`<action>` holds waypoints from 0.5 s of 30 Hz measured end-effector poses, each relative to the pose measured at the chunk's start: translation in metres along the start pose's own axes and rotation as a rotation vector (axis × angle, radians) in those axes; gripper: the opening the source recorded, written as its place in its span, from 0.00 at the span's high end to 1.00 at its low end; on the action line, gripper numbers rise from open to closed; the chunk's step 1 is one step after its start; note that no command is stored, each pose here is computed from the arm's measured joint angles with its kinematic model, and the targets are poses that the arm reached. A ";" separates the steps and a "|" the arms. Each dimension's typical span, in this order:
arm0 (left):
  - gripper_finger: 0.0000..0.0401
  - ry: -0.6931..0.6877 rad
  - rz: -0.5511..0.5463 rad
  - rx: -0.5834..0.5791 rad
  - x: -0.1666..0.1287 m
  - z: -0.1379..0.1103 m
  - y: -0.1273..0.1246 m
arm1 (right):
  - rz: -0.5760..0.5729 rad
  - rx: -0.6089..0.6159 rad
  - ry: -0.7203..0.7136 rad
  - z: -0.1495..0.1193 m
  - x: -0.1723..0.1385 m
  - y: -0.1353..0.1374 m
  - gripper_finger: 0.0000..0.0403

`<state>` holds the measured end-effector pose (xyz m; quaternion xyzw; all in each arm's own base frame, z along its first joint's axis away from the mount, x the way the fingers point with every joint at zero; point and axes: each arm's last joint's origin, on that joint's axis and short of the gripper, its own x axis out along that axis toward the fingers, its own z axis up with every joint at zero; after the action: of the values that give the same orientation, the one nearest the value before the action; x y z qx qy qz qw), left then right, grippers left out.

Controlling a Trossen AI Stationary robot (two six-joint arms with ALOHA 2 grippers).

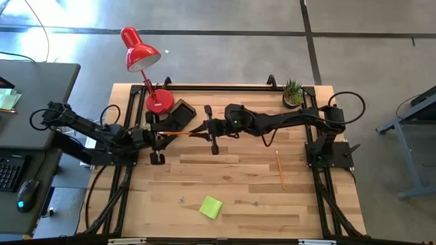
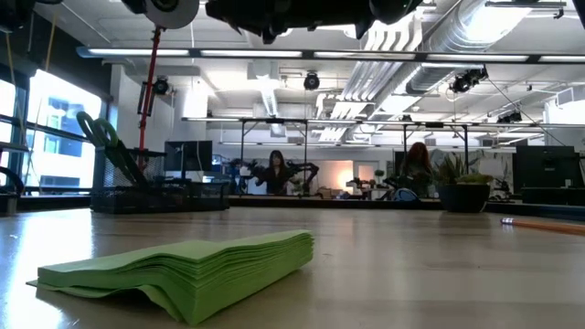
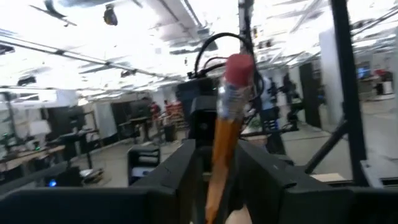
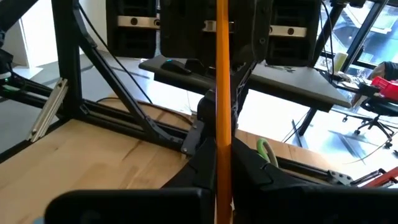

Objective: Pick and place office supplies into organizer
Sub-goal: Put the left yellow pencil into the desk organizer

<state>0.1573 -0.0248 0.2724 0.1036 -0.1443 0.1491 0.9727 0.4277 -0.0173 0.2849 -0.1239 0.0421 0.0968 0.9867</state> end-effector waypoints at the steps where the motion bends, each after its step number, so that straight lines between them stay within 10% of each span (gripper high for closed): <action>1: 0.80 0.004 0.003 0.002 0.000 0.000 0.000 | 0.000 0.000 0.001 0.000 0.000 0.000 0.97; 6: 0.98 0.014 0.000 0.005 0.000 -0.001 0.000 | 0.006 0.006 0.029 -0.003 0.000 0.001 0.97; 15: 0.98 0.147 0.173 0.040 -0.001 -0.010 0.003 | -0.073 0.030 0.206 -0.019 -0.004 -0.007 0.88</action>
<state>0.1580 -0.0199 0.2627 0.0987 -0.0778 0.2424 0.9620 0.4242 -0.0300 0.2684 -0.1200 0.1400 0.0470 0.9817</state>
